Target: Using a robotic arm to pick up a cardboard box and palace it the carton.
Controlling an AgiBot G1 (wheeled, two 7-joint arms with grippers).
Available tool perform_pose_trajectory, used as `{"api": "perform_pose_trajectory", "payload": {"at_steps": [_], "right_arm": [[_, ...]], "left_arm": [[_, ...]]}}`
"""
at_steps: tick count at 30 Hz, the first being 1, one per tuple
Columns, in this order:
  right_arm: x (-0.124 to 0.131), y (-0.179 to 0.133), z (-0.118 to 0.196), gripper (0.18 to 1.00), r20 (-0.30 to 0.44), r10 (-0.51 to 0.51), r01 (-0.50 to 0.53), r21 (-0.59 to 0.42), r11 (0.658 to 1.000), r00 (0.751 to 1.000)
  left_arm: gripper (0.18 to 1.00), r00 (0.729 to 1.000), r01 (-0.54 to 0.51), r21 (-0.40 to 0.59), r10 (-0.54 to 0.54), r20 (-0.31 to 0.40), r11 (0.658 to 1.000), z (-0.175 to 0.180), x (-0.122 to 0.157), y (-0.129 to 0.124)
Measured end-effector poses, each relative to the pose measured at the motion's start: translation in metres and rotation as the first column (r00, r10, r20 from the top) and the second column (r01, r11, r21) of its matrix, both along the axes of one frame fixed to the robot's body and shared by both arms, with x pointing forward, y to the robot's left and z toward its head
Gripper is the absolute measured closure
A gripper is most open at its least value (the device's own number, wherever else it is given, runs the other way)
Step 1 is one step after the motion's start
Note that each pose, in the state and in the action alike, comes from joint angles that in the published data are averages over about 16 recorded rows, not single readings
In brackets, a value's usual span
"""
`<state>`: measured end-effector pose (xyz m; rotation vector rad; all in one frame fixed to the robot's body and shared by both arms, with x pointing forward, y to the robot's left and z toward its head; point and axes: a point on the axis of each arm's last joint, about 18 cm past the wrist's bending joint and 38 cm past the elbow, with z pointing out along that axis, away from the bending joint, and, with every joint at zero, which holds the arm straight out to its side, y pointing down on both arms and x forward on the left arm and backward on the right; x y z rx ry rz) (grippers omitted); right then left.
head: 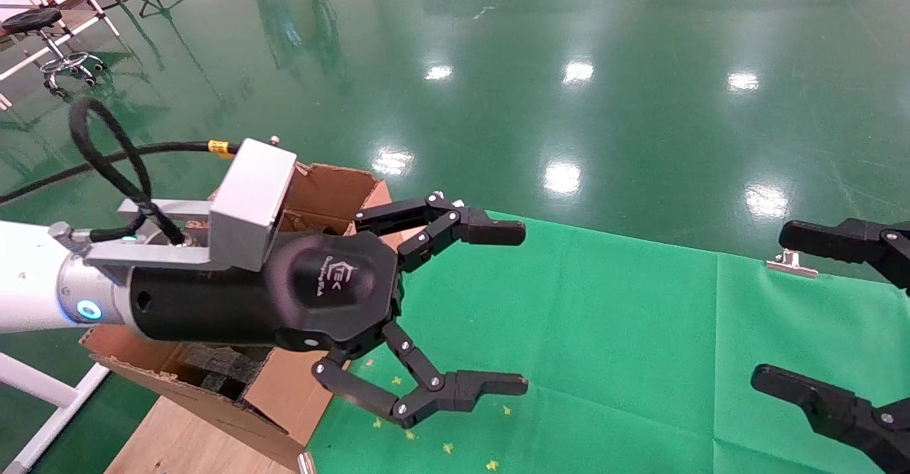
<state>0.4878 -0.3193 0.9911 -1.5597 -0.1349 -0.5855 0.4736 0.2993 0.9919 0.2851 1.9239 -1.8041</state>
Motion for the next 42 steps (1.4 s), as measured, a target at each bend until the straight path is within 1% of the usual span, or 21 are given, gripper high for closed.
{"api": "perform_pose_trajectory", "payload": {"at_steps": [42], "right_arm": [[0.0,0.0,0.0,0.178,0.0,0.0,0.0,0.0,1.0,1.0]], "left_arm": [[0.183,1.0,-0.011,0.002,0.011,-0.002,1.0,0.0003,0.0027,0.0012]]}}
